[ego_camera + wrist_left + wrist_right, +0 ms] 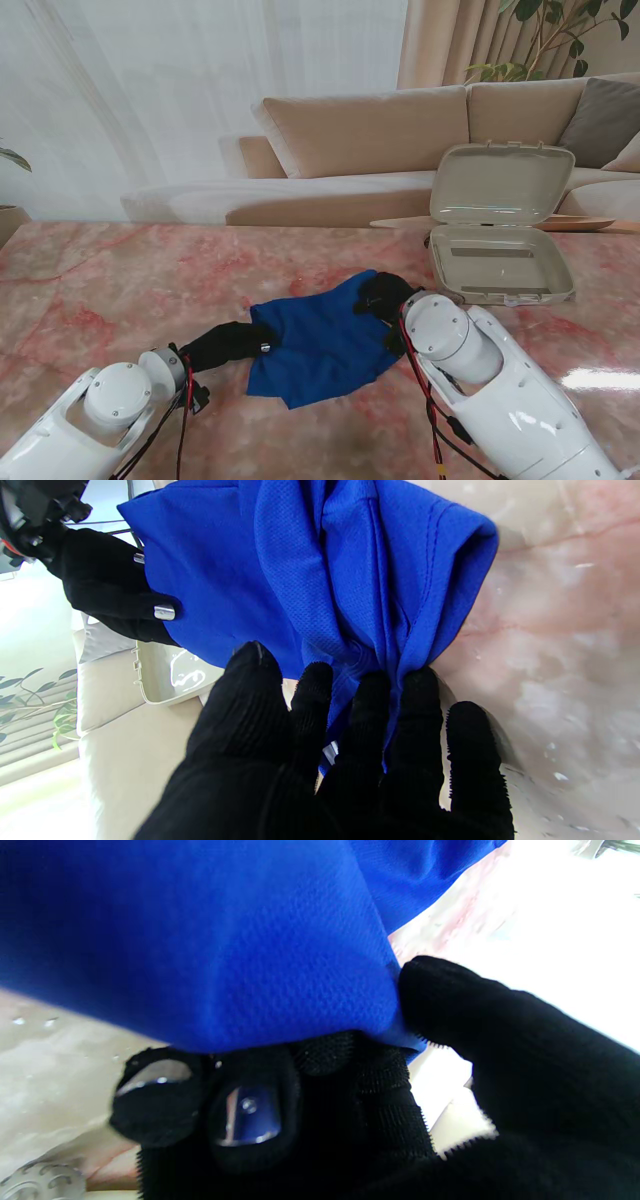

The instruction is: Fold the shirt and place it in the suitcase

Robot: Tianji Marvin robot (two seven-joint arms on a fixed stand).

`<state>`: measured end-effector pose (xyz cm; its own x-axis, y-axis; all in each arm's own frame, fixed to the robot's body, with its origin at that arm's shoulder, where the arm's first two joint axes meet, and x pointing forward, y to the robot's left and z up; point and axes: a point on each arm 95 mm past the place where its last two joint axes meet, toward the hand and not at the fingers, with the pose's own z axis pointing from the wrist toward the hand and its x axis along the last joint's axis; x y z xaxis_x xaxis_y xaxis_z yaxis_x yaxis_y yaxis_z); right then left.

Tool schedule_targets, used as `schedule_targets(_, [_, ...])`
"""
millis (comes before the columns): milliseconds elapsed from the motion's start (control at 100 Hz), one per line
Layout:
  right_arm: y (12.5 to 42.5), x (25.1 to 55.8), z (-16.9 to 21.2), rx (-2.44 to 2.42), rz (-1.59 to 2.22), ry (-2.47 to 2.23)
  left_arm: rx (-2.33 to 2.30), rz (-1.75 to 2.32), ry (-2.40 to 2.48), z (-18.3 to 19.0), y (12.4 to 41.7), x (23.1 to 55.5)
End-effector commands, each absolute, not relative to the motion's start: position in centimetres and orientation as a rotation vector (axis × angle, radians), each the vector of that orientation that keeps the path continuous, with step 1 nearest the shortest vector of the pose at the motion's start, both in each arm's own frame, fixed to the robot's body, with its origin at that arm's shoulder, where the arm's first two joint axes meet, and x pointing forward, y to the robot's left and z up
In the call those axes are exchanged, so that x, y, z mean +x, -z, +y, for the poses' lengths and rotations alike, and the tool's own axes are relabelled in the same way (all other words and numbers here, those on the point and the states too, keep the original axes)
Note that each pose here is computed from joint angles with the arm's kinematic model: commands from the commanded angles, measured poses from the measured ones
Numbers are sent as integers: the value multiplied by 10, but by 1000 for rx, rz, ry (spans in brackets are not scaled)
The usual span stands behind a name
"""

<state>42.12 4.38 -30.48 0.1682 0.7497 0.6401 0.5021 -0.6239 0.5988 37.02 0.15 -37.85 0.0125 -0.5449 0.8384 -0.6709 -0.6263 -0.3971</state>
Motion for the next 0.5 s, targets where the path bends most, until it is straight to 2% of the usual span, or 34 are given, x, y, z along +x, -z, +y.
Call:
schedule_targets(0, [300, 419, 55, 2216, 1225, -1462, 2196, -1295, -1604, 2, 401, 360])
schedule_targets(490, [293, 407, 102, 2177, 1310, -1582, 2192, -1269, -1604, -2, 402, 364])
